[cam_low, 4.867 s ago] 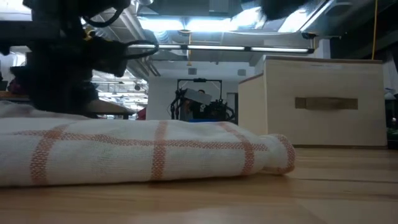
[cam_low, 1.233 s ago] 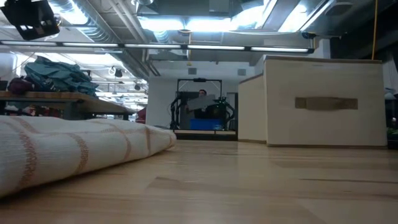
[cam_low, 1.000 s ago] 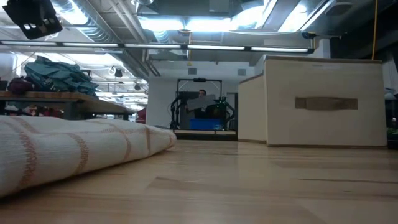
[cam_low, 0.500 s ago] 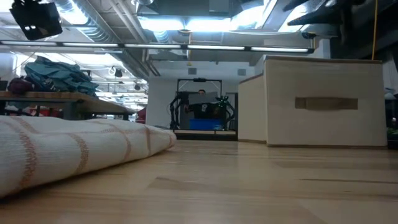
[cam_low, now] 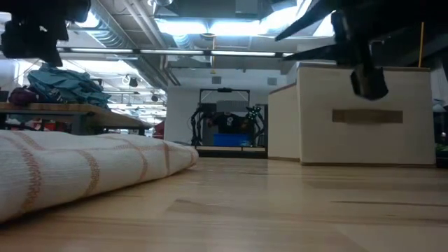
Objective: Fold towel
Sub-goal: Stack the folded white kitchen towel on top of the folded gray kitchen towel
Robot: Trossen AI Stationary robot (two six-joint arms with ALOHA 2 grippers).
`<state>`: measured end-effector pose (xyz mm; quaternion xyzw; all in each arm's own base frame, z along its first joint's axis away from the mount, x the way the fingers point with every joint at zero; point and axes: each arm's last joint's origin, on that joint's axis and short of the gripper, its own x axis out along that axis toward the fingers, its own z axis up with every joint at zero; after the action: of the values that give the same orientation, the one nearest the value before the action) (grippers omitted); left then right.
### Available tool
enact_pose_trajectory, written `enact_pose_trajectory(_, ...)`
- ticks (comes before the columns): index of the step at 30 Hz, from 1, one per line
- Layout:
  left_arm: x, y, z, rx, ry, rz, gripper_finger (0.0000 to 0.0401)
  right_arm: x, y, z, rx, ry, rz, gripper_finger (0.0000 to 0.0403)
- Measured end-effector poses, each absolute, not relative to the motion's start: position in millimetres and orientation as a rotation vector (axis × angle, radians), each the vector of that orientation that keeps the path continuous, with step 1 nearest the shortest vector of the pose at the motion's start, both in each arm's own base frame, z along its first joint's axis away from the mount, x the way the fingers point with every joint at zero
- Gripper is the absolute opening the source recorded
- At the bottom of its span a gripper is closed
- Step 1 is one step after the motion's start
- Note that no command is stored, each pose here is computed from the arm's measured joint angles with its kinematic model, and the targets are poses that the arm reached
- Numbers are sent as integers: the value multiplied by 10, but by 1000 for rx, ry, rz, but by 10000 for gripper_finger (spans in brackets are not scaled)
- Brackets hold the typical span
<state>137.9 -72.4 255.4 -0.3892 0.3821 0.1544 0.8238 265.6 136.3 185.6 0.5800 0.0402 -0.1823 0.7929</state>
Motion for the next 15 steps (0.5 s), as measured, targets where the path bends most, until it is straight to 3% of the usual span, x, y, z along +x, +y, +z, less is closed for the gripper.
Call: enact_pose_trajectory(15,1712,-881,2161,-763,948,518,208,3520,1865,1595,1265,255,-375,117)
